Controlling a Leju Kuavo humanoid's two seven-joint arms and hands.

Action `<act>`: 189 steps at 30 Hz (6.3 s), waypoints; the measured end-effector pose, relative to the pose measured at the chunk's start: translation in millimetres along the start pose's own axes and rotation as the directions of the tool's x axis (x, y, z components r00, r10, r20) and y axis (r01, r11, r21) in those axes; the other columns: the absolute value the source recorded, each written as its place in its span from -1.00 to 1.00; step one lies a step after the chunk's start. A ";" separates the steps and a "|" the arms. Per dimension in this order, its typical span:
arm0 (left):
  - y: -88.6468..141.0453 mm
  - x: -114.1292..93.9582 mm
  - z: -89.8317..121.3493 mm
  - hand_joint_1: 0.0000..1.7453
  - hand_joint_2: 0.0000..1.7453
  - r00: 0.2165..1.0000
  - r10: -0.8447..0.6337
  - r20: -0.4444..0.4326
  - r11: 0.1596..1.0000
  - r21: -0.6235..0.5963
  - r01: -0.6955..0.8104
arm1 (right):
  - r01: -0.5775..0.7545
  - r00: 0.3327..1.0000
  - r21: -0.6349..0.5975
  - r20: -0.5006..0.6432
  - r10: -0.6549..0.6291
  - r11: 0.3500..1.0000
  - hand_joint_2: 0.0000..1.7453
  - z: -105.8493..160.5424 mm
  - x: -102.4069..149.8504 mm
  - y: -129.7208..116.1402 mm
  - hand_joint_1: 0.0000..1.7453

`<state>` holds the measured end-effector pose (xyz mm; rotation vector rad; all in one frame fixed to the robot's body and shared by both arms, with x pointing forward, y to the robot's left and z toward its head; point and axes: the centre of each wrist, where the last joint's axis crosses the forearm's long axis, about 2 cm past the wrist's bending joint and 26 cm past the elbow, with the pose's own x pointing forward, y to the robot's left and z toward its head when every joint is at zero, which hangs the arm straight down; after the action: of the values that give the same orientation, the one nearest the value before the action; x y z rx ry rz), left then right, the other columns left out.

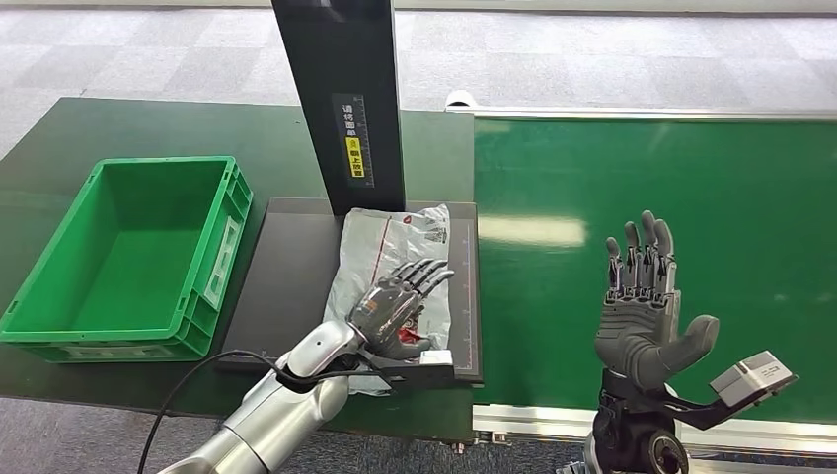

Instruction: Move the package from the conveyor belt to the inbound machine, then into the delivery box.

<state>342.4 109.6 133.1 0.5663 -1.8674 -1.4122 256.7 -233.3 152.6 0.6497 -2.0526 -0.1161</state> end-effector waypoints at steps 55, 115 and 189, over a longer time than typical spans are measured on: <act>43.0 -20.7 -18.9 1.00 1.00 0.990 -0.143 0.018 0.965 0.225 0.136 | -0.086 0.996 -0.172 0.005 0.088 0.981 1.00 27.3 2.5 -4.9 -1.00; 210.0 -304.3 170.7 -1.00 1.00 0.476 -0.146 -0.867 0.850 0.136 0.508 | -0.034 0.999 -0.176 0.004 0.035 0.984 1.00 26.9 4.6 7.4 -1.00; 1.9 9.7 142.8 -1.00 1.00 0.236 0.927 0.292 0.077 0.469 -0.880 | -0.364 0.909 -0.224 -0.297 0.293 0.904 1.00 66.1 -10.4 3.9 -1.00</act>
<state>227.9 194.0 117.0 -0.3779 -1.8966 0.0832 205.3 -236.1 109.7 0.1266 -1.8198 -0.1095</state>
